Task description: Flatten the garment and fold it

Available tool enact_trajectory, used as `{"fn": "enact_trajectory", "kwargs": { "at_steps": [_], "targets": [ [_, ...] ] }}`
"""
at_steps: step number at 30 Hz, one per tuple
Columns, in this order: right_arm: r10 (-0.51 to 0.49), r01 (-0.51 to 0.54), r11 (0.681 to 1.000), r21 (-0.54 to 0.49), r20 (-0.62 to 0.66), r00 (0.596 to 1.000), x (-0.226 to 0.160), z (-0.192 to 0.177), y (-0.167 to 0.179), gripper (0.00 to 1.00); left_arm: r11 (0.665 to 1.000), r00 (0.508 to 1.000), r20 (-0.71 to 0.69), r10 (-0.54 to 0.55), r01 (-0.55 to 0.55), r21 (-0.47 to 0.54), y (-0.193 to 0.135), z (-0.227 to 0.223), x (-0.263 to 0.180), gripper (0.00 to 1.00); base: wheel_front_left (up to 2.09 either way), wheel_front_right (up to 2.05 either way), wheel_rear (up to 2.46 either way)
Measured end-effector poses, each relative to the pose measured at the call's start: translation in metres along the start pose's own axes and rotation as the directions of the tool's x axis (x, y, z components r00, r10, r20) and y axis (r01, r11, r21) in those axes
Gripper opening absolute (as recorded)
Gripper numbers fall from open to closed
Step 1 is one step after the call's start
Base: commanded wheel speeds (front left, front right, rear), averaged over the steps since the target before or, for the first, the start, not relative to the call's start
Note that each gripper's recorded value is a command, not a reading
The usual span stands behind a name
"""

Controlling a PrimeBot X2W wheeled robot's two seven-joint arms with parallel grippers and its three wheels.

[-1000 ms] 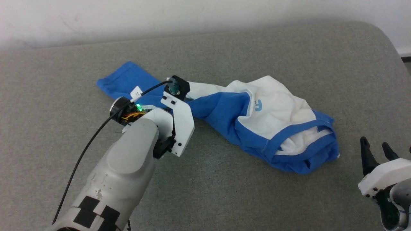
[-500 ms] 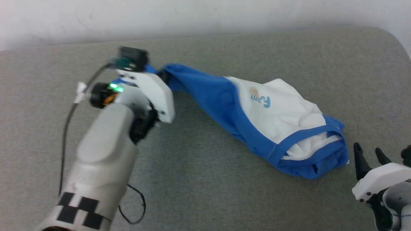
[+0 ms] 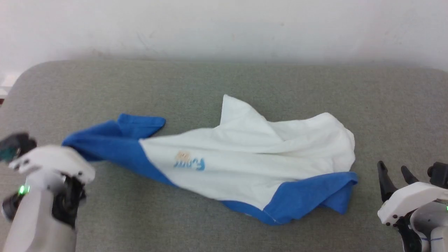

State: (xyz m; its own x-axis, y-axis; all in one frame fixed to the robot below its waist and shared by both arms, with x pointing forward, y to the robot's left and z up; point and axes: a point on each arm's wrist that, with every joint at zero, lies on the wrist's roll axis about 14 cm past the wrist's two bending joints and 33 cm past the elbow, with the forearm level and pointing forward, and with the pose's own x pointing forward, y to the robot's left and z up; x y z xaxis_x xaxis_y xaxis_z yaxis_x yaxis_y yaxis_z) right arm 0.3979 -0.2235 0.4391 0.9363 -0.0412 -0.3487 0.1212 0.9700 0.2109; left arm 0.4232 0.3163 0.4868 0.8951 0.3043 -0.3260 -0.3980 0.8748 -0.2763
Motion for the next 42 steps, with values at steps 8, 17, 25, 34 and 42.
{"fn": "enact_trajectory", "kwargs": {
  "at_steps": [8,17,25,34,42],
  "targets": [
    [0.039,-0.039,0.999,-0.006,0.012,0.999,-0.003,0.004,0.013,1.00,0.987,0.998,-0.032,0.058,-0.062,-0.147,0.030,-0.022,-0.034,1.00,0.00,0.00,0.00],
    [0.073,-0.071,0.996,-0.050,0.036,0.997,-0.006,0.021,0.026,1.00,1.000,0.925,0.378,0.025,-0.030,0.007,0.024,0.061,-0.078,1.00,0.00,0.00,0.00],
    [0.286,-0.280,0.943,-0.179,0.007,0.958,0.003,0.057,0.114,1.00,0.987,0.971,0.190,0.142,-0.154,0.047,0.053,-0.006,-0.086,1.00,0.00,0.00,0.00],
    [0.402,-0.493,0.806,-0.327,-0.308,0.862,0.018,0.018,0.201,1.00,0.991,0.964,0.242,0.109,-0.125,0.049,0.041,0.026,-0.090,1.00,0.00,0.00,0.00],
    [0.287,-0.519,0.744,-0.421,-0.500,0.817,0.052,-0.024,0.208,1.00,0.972,0.867,0.475,-0.153,0.044,0.232,-0.024,0.063,-0.095,1.00,0.00,0.00,0.00]
  ]
}}
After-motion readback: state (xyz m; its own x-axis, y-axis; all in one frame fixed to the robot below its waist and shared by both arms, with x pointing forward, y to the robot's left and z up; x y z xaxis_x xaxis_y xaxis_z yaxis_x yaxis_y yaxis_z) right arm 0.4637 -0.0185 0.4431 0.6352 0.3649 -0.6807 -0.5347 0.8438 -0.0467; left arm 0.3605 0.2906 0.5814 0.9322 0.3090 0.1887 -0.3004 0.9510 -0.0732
